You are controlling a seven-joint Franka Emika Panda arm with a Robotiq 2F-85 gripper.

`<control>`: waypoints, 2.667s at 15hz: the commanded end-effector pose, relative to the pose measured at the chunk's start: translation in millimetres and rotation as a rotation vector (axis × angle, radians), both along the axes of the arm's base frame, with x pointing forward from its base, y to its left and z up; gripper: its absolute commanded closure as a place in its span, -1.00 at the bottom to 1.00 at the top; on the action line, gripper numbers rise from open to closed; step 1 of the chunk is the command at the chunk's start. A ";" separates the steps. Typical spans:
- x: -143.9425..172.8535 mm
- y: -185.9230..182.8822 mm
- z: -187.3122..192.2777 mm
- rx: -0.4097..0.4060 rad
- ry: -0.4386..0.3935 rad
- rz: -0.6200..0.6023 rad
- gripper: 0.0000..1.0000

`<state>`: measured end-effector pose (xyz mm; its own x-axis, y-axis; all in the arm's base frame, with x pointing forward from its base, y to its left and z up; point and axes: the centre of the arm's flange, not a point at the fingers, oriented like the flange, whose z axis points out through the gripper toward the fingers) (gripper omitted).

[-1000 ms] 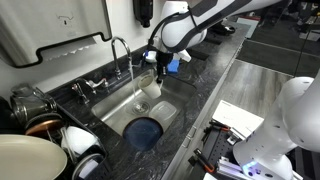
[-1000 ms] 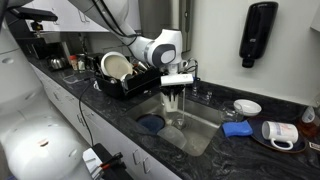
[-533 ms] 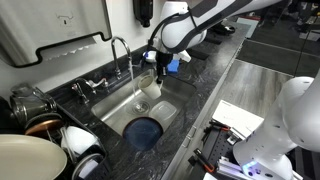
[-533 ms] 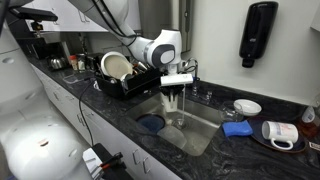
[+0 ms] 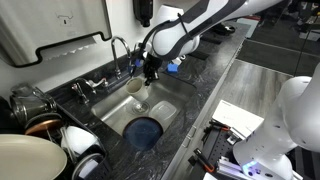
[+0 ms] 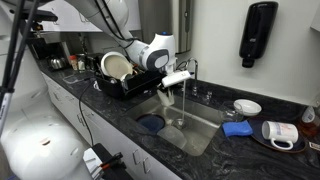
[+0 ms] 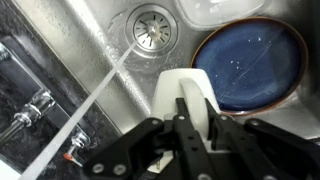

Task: Move the mug to the left side of the sink

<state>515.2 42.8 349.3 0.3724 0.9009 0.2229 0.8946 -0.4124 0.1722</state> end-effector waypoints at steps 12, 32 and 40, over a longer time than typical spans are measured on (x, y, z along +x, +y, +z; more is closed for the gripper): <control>69.2 94.9 19.9 0.206 -0.130 0.579 0.91; 145.3 148.0 -33.7 0.335 0.118 0.871 0.91; 141.6 157.1 -33.2 0.333 0.175 0.911 0.91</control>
<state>624.5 174.0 302.0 -0.3471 0.7893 0.5065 0.9162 0.4006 0.0036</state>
